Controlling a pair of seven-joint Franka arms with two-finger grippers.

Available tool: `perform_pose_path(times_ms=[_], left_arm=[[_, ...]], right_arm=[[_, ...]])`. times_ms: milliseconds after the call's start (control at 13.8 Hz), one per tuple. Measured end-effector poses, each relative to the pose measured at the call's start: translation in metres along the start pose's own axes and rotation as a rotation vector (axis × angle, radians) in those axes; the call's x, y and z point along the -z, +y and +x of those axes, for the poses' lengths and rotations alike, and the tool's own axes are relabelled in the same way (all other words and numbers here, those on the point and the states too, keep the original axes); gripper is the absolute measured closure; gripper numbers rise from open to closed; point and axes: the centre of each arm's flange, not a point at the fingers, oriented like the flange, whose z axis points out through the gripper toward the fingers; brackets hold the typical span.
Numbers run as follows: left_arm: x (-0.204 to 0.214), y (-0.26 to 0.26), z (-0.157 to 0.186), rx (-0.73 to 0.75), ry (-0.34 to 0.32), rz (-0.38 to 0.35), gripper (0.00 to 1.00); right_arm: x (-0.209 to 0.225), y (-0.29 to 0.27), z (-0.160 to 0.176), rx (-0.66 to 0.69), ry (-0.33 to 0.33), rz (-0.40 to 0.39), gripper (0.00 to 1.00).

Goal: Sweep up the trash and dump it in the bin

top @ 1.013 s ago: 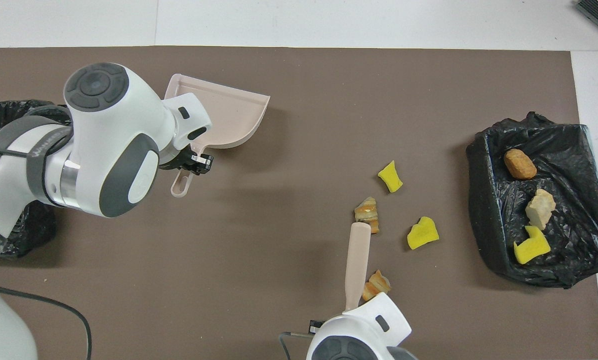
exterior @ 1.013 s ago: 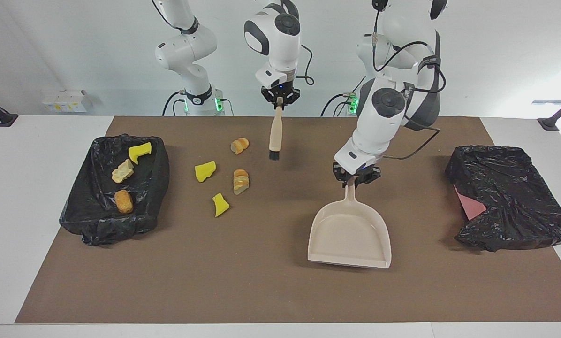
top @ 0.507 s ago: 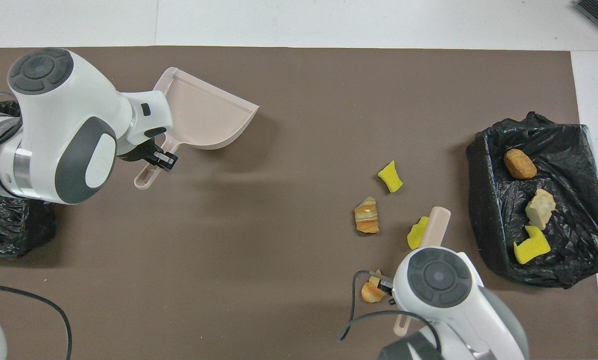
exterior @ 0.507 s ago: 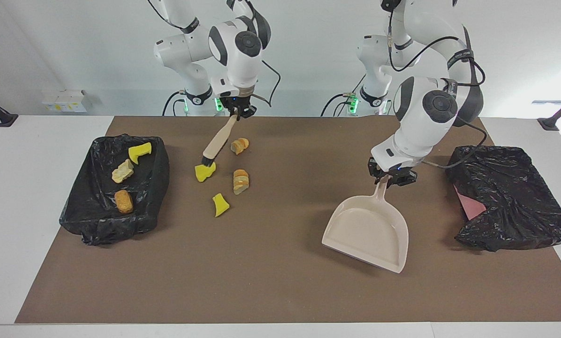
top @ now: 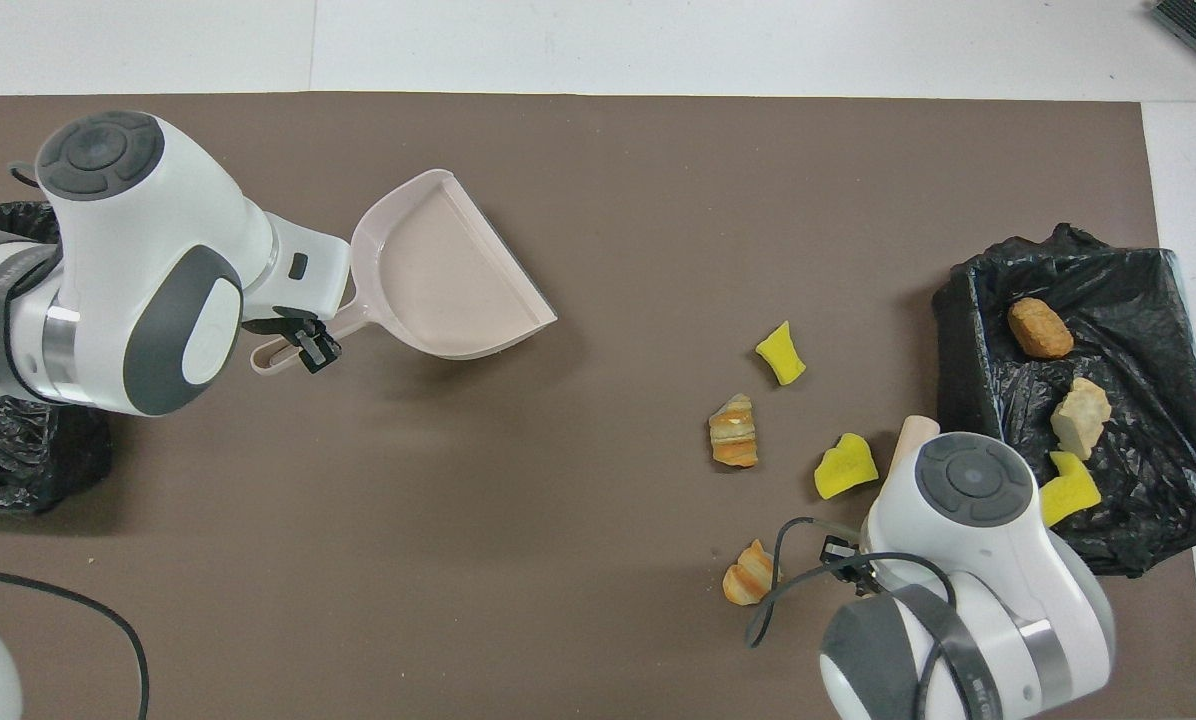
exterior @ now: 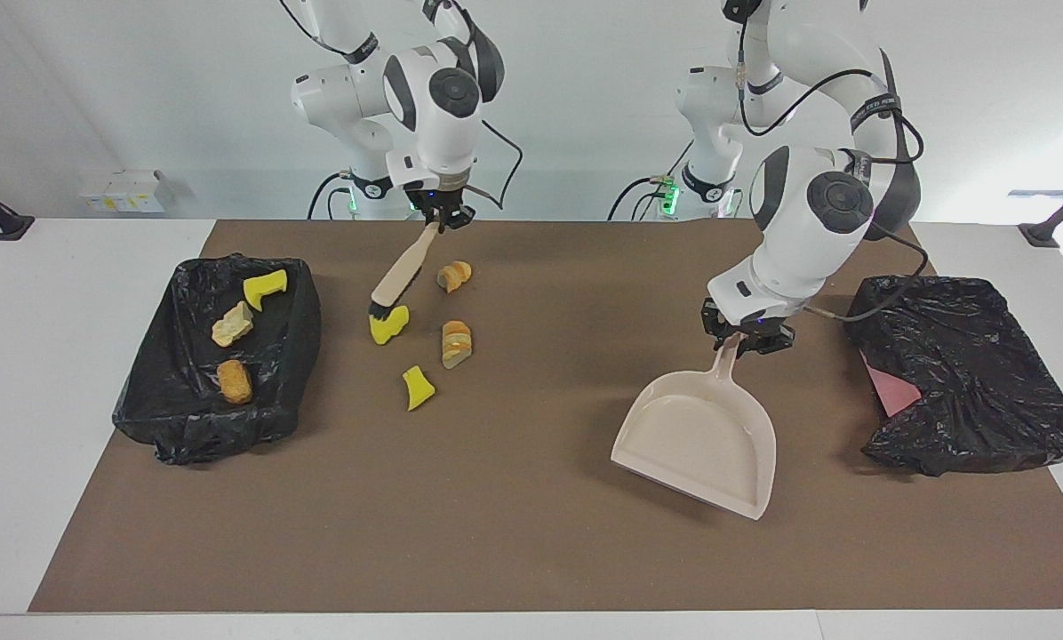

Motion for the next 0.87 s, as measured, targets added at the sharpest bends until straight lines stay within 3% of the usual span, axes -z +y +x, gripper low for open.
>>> perform_pose_path(times_ms=[289,507,868], left_arm=[[-0.016,0.033,0.000,-0.253,-0.092,0.032,0.69],[-0.038,0.093,0.008,-0.374,-0.107,0.084,0.69],[-0.056,0.158,0.023,-0.380,-0.096,0.116,0.69]], right_arm=[[-0.017,-0.017,0.019,0.136,0.003,0.021,0.74],[-0.003,-0.034,0.032,0.210,0.020,0.041,0.74],[0.006,-0.081,0.045,0.313,0.017,0.052,0.74]])
